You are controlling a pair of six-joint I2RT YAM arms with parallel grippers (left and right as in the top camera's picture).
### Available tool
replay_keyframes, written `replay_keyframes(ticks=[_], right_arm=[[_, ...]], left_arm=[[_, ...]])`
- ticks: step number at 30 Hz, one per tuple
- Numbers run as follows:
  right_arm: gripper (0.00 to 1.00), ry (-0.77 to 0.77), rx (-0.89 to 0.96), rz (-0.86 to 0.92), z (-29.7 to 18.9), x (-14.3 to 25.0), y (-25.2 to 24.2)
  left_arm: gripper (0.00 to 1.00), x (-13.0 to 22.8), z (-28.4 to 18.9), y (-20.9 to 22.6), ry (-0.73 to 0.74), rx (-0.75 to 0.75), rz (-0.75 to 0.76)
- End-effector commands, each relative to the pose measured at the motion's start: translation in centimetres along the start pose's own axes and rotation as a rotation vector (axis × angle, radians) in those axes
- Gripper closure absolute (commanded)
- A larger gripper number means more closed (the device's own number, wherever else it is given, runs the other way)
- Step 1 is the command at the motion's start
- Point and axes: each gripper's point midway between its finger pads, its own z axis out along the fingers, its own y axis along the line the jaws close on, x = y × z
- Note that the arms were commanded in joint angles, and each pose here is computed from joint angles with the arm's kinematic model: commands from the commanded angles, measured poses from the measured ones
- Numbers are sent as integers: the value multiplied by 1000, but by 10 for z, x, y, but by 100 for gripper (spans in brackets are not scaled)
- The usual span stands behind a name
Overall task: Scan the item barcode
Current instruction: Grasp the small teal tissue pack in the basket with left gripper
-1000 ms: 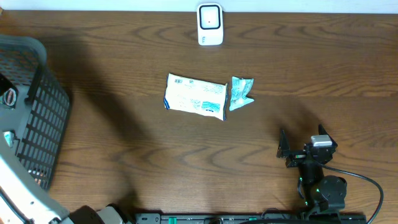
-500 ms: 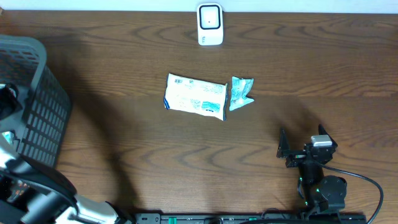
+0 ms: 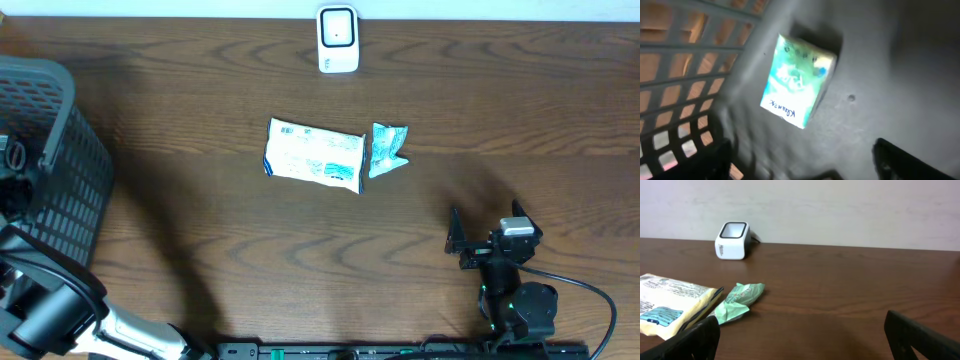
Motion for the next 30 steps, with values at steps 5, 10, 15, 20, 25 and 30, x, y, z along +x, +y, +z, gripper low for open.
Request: replay_keyframes(ticks=[5, 10, 15, 20, 25, 30], right_arm=[[1, 0, 1, 10, 0, 1, 0], [1, 0, 1, 10, 0, 1, 0], [1, 0, 1, 10, 0, 1, 0], [1, 0, 1, 10, 0, 1, 0], [1, 0, 1, 10, 0, 1, 0], [1, 0, 1, 10, 0, 1, 0]], left_arm=[[22, 8, 29, 1, 64, -58, 55], [27, 10, 45, -4, 91, -47, 60], [37, 11, 60, -9, 112, -38, 67], [41, 12, 69, -8, 118, -38, 60], [60, 14, 73, 3, 117, -46, 7], [81, 18, 78, 5, 105, 23, -57]])
